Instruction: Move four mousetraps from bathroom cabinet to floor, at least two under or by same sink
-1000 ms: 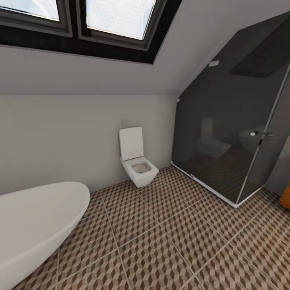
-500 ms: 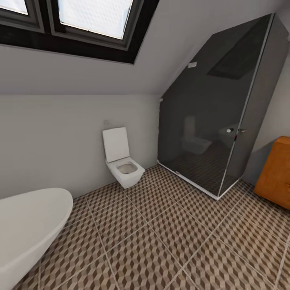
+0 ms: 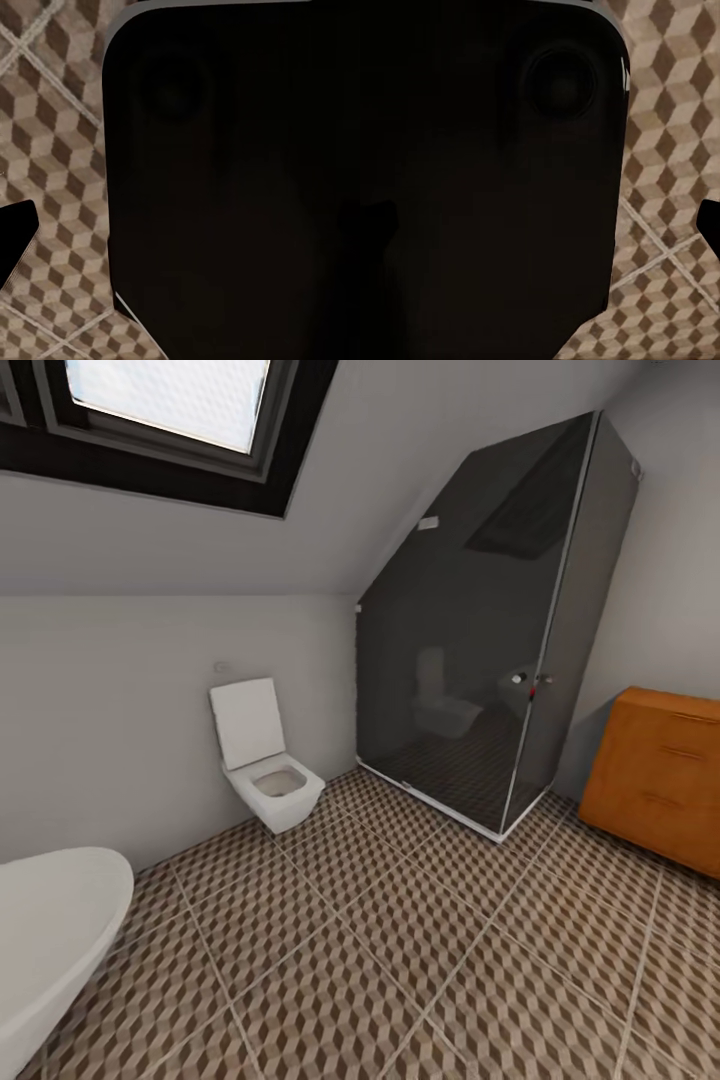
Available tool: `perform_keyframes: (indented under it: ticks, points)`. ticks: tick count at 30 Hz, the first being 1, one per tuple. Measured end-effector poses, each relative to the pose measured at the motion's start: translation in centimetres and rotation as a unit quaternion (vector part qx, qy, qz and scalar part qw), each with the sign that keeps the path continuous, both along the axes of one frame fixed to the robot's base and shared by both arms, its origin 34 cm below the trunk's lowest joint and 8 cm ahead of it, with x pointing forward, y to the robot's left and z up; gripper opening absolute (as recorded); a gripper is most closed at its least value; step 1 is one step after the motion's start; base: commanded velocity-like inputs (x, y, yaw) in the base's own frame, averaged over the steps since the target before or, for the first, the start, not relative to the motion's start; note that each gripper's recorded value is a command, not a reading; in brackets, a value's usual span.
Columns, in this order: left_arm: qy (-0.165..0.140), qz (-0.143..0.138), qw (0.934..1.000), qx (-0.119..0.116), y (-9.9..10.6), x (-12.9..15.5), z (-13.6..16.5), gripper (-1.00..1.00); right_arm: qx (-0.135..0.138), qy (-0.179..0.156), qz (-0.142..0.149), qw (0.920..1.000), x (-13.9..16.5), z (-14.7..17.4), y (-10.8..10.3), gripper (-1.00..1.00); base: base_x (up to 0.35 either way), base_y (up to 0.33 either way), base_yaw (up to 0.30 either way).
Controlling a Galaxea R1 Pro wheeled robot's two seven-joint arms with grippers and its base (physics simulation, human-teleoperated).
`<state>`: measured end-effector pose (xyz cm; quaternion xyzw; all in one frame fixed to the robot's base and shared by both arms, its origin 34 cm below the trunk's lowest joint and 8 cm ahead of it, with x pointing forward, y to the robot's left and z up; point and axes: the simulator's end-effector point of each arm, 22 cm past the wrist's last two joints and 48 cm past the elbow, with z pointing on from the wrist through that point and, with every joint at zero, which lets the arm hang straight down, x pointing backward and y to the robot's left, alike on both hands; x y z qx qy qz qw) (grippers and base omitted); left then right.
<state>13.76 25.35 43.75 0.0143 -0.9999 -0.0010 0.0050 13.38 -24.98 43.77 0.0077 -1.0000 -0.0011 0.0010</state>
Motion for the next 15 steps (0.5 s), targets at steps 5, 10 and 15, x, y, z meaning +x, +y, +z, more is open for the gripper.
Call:
perform_keyframes:
  ticks: [5, 10, 15]
  points:
    - [0.000, 0.000, 1.0000, 0.000, -0.01, 0.01, 0.00, 1.00, 0.000, 0.000, 0.000, 1.0000, -0.02, 0.00, 0.00, 1.00, 0.000, 0.000, -0.255]
    - [0.000, 0.000, 1.0000, 0.000, -0.01, 0.00, 0.00, 1.00, 0.000, 0.000, 0.000, 1.0000, 0.00, 0.00, 0.00, 1.00, 0.000, 0.000, -0.255]
    - [0.000, 0.000, 1.0000, 0.000, -0.02, 0.02, 0.00, 1.00, 0.000, 0.000, 0.000, 1.0000, 0.00, 0.00, 0.00, 1.00, 0.000, 0.000, -0.255]
